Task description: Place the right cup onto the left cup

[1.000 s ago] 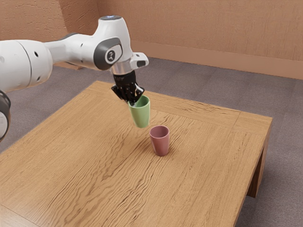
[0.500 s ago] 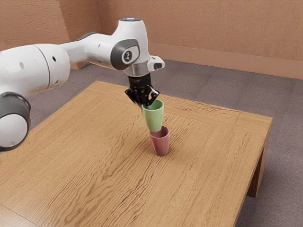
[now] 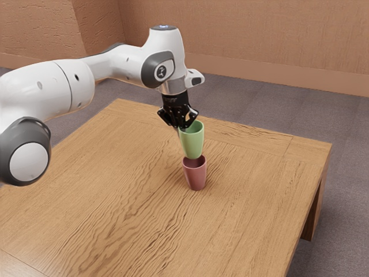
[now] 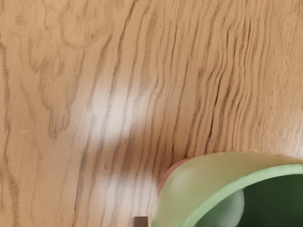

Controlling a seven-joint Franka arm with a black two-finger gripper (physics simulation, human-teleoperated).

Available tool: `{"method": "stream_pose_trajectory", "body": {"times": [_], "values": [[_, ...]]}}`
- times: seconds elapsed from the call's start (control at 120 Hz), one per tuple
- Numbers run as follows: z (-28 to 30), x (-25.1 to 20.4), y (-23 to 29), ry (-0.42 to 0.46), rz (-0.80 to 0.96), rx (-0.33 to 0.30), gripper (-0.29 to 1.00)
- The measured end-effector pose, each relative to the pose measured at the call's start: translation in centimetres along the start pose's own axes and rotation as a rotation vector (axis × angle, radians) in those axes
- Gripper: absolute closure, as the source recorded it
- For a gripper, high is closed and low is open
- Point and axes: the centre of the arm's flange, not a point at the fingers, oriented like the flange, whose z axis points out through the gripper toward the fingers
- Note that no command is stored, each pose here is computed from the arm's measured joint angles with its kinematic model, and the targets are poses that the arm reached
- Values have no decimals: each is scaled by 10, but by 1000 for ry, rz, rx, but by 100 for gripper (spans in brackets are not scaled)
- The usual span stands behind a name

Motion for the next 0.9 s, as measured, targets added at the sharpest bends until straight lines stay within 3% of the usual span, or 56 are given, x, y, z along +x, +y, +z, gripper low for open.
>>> {"method": "stream_pose_trajectory", "body": {"times": [0.475, 0.683, 0.9], "values": [[21, -9, 0, -53, -50, -8, 78], [22, -10, -1, -57, -67, -13, 34], [-9, -24, -2, -27, -65, -6, 12]]}}
